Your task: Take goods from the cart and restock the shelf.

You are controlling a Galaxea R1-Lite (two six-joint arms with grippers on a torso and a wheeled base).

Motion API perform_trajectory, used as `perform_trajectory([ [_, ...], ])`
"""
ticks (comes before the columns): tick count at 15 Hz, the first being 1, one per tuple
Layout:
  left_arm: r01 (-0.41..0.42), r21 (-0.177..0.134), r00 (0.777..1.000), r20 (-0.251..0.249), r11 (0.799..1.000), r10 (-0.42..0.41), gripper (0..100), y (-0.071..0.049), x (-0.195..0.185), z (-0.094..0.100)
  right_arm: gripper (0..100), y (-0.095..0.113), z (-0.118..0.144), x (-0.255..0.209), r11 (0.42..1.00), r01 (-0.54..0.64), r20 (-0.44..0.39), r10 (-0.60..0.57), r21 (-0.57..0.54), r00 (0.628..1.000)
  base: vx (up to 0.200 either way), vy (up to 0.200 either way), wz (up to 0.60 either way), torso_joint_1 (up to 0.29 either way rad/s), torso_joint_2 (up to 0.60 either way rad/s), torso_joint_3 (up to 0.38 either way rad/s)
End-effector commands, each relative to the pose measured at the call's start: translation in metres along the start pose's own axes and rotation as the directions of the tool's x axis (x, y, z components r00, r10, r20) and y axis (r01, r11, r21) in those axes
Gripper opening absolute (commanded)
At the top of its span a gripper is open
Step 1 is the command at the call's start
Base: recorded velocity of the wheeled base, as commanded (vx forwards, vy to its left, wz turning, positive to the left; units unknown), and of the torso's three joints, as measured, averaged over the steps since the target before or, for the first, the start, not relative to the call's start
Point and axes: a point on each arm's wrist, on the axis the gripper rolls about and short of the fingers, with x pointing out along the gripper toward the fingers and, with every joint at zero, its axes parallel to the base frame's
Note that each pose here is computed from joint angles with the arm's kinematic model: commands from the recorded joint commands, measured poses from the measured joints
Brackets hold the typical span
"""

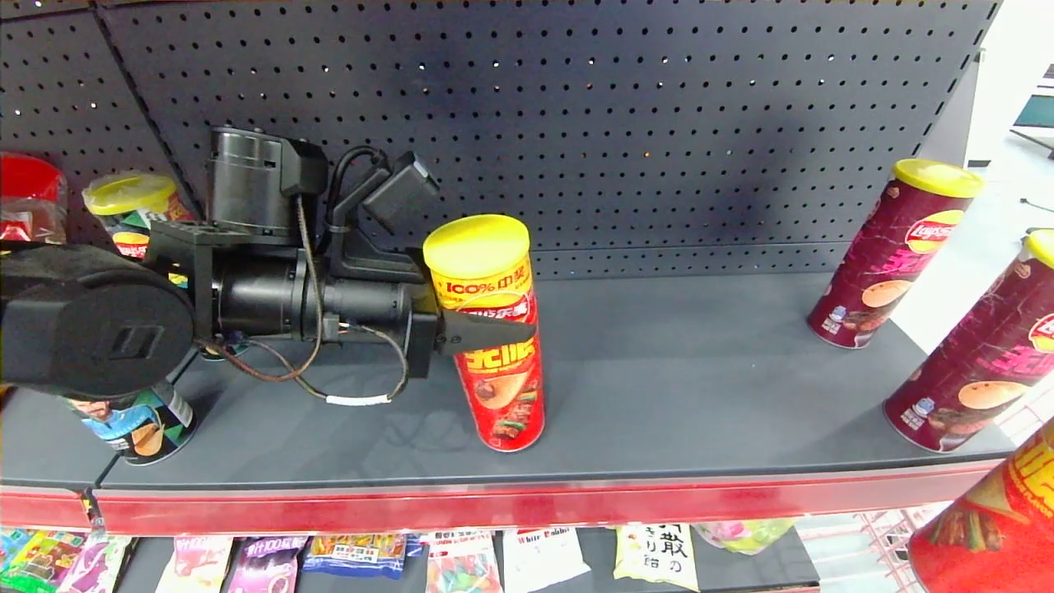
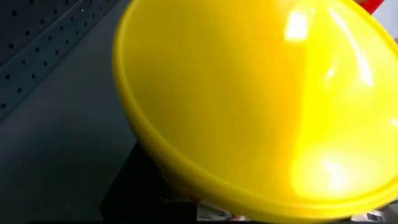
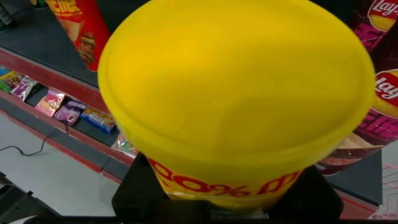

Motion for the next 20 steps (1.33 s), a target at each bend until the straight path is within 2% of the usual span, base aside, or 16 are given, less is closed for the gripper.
perform_trajectory([
  [1, 0.006, 0.0, 1.0, -0.003, 1.0, -0.006, 0, -0.001, 0.001, -0.001, 0, 0.0, 0.0, 0.0, 1.0, 0.0, 0.001, 0.0, -0.001, 1.0, 0.0, 0.0, 0.0, 0.0, 0.0, 0.0],
  [3, 0.021, 0.017, 1.0, -0.002, 1.0, -0.021, 0, -0.005, 0.004, 0.0, 0, 0.0, 0.001, 0.0, 1.0, 0.006, 0.002, -0.006, -0.001, 1.0, 0.0, 0.0, 0.0, 0.0, 0.0, 0.0],
  [8, 0.028, 0.034, 1.0, -0.007, 0.999, -0.028, 0, -0.006, 0.006, -0.001, 0, 0.0, 0.0, 0.0, 1.0, 0.009, -0.001, -0.009, 0.001, 1.0, 0.0, 0.0, 0.0, 0.0, 0.0, 0.0],
  [9, 0.041, 0.032, 0.999, -0.013, 0.999, -0.041, 0, -0.009, 0.008, -0.002, 0, 0.0, 0.0, 0.0, 1.0, 0.009, -0.001, -0.009, 0.0, 1.0, 0.0, 0.0, 0.0, 0.0, 0.0, 0.0],
  [11, 0.073, -0.002, 0.996, -0.052, 0.997, -0.073, 0, -0.025, 0.003, -0.001, 0, 0.0, -0.001, 0.0, 1.0, 0.009, -0.004, -0.009, 0.001, 1.0, 0.0, 0.0, 0.0, 0.0, 0.0, 0.0],
  [14, 0.069, -0.023, 0.995, -0.073, 0.997, -0.07, 0, -0.025, 0.0, -0.006, 0, -0.001, -0.001, 0.0, 1.0, 0.021, -0.003, -0.021, 0.002, 1.0, 0.0, 0.0, 0.0, 0.0, 0.0, 0.0],
  [20, 0.07, -0.025, 0.995, -0.072, 0.997, -0.072, 0, -0.025, 0.0, -0.005, 0, -0.001, -0.002, -0.001, 1.0, 0.023, -0.002, -0.023, 0.002, 1.0, 0.0, 0.0, 0.0, 0.0, 0.0, 0.0],
])
